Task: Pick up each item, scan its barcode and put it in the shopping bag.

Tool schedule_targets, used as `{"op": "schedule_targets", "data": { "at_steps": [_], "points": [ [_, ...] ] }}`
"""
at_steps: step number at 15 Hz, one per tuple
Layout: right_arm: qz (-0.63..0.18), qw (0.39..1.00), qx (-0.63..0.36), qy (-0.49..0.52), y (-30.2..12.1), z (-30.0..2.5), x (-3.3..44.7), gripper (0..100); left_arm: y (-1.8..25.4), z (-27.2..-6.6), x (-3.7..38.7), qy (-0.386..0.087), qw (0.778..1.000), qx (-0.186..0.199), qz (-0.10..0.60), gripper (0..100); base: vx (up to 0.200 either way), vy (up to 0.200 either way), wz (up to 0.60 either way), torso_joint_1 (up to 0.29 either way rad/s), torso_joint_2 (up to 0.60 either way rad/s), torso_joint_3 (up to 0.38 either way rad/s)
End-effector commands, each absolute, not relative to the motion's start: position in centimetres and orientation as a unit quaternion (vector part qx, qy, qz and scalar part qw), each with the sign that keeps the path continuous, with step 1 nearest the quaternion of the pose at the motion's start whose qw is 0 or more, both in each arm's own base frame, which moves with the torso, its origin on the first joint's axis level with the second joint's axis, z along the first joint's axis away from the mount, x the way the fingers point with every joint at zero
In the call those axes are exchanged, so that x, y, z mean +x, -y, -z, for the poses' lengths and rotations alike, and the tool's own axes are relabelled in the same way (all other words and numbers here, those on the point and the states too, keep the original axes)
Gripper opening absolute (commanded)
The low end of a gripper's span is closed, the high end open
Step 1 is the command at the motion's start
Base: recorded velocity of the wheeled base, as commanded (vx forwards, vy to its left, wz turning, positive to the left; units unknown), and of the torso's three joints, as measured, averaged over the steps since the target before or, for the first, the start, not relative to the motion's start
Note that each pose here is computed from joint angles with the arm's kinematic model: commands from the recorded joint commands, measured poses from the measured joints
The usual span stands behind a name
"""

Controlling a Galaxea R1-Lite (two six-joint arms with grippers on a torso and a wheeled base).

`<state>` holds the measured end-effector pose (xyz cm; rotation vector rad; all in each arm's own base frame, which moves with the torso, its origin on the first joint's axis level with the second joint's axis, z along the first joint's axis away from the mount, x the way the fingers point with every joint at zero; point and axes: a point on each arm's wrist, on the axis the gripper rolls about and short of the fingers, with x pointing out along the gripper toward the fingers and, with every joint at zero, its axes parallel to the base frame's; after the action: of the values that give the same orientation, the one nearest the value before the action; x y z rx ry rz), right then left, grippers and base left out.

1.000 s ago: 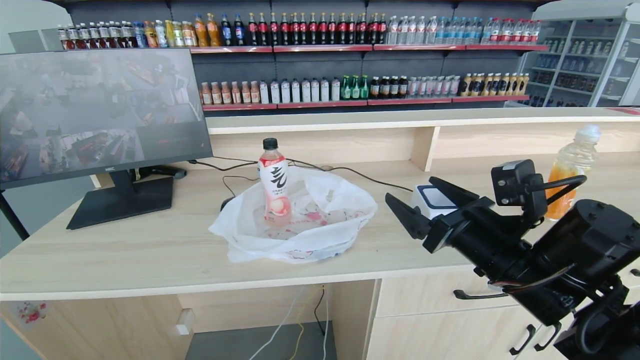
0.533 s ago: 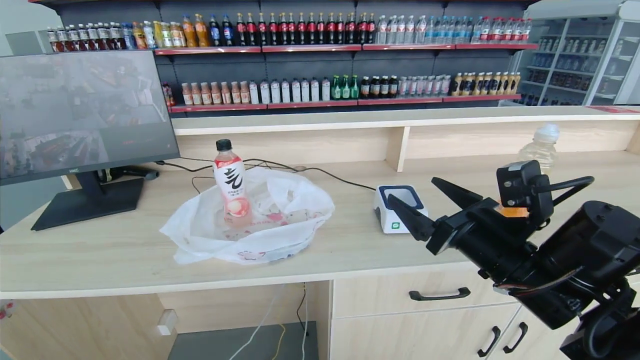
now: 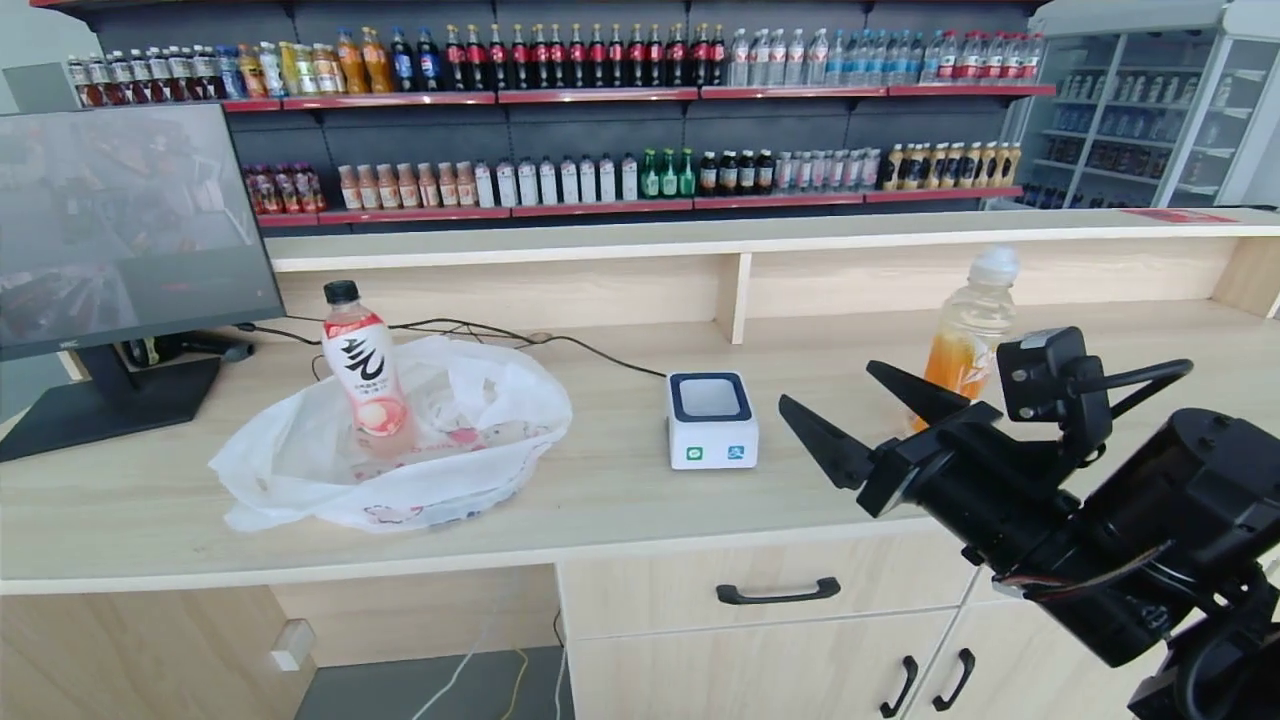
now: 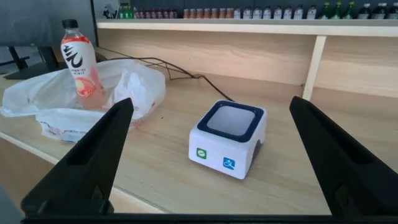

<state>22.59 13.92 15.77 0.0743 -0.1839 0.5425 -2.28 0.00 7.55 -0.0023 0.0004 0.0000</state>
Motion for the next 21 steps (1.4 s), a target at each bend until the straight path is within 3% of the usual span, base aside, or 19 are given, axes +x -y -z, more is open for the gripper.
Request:
{"op": "schedule_targets", "data": {
  "at_steps": [1, 7, 11, 17, 21],
  "points": [
    [-0.268, 0.959, 0.036, 0.089, -13.9, -15.7, 22.5, 100, 0.0, -7.5, -2.3, 0.000, 1.000, -0.002, 0.000, 100, 0.000, -0.200, 0.00, 0.002, 0.01, -0.002],
    [-0.269, 0.958, 0.036, 0.087, -13.9, -15.6, 22.4, 100, 0.0, -7.5, -2.3, 0.000, 1.000, -0.001, 0.000, 100, 0.000, -0.200, 0.00, 0.006, 0.00, 0.001],
    [-0.263, 0.962, 0.029, 0.067, -13.3, -14.7, 22.2, 100, 0.0, -7.5, -2.3, 0.000, 1.000, -0.001, 0.000, 100, 0.000, 0.000, 0.00, 0.000, 0.00, 0.000],
    [-0.182, 0.981, 0.023, 0.063, -11.1, -13.8, 26.4, 100, 0.0, -7.5, -2.3, 0.000, 1.000, -0.001, 0.000, 100, 0.000, 0.000, 0.00, 0.000, 0.00, 0.000],
    [-0.132, 0.989, 0.029, 0.067, -12.3, -13.0, 28.9, 100, 0.0, -7.5, -2.3, 0.000, 1.000, -0.001, 0.000, 100, 0.000, 0.000, 0.00, 0.000, 0.00, 0.000]
  ]
}}
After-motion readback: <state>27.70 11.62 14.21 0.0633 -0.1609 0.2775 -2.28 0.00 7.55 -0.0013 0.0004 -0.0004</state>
